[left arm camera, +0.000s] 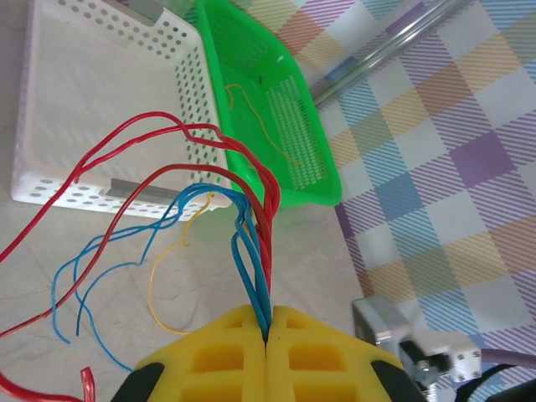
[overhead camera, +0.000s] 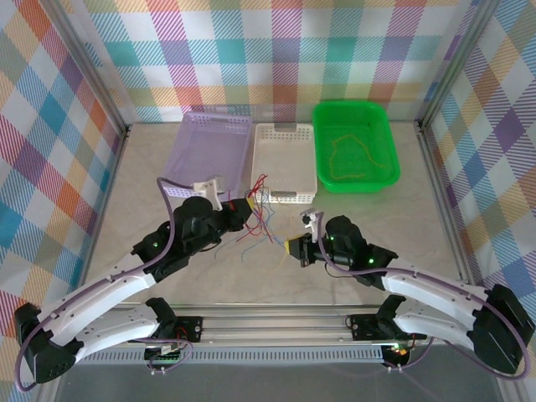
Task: Untangle the cables
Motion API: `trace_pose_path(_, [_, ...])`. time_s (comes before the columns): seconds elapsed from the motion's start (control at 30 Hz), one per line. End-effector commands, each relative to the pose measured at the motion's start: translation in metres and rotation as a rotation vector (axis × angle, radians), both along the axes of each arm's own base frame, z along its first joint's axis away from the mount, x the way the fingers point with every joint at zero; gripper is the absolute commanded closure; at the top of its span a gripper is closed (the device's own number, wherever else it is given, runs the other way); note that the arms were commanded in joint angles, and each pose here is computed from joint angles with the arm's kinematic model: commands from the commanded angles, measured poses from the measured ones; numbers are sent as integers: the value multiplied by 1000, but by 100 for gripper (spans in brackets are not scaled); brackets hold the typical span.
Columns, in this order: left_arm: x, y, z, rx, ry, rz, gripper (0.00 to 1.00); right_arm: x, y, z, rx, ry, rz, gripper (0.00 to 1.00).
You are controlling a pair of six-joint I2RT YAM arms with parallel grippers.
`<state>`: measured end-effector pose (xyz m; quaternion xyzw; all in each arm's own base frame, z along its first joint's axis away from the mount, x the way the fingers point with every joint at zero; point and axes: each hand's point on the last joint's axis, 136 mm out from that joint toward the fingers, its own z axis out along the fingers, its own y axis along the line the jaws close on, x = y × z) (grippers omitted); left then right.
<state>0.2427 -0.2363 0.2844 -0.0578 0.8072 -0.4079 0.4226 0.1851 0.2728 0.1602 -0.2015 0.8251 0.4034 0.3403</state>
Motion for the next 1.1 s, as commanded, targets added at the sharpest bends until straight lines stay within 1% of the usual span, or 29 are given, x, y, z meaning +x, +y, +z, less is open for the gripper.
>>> trace_pose_path(0.0, [-4, 13, -1, 54, -30, 21, 100, 3, -21, -14, -88, -18, -73, 100])
trace_pose_path(0.13, [-7, 21, -3, 85, -33, 29, 100, 7, -44, -14, -130, -29, -160, 100])
trace_pose_path(0.33, [-11, 27, -6, 109, -38, 31, 100, 13, -76, -5, -112, -13, -252, 100])
trace_pose_path(0.47, [-12, 29, -7, 109, -42, 33, 100, 11, -82, -1, -93, -6, -250, 100])
trace_pose_path(0.57, [-12, 25, -8, 98, -39, 18, 100, 1, -70, 10, -38, -24, -152, 100])
trace_pose_path(0.6, [-12, 22, -9, 91, -37, 7, 100, -2, -66, 14, -23, -26, -125, 93])
trace_pose_path(0.63, [-13, 18, -9, 81, -36, -7, 100, -4, -62, 17, -11, -28, -97, 82])
trace_pose_path(0.7, [-12, 11, -10, 68, -30, -31, 100, -7, -56, 27, 10, -34, -64, 57])
trace_pose_path(0.73, [-12, 6, -10, 60, -29, -47, 100, -8, -53, 33, 26, -41, -48, 49])
trace_pose_path(0.77, [-11, 1, -11, 54, -25, -64, 100, -8, -51, 40, 43, -55, -35, 44])
trace_pose_path(0.87, [-11, -13, -10, 31, -21, -110, 100, -6, -42, 61, 110, -87, -16, 41])
trace_pose_path(1.07, [-11, -34, -8, 6, -20, -177, 100, 6, -16, 97, 235, -84, 39, 41])
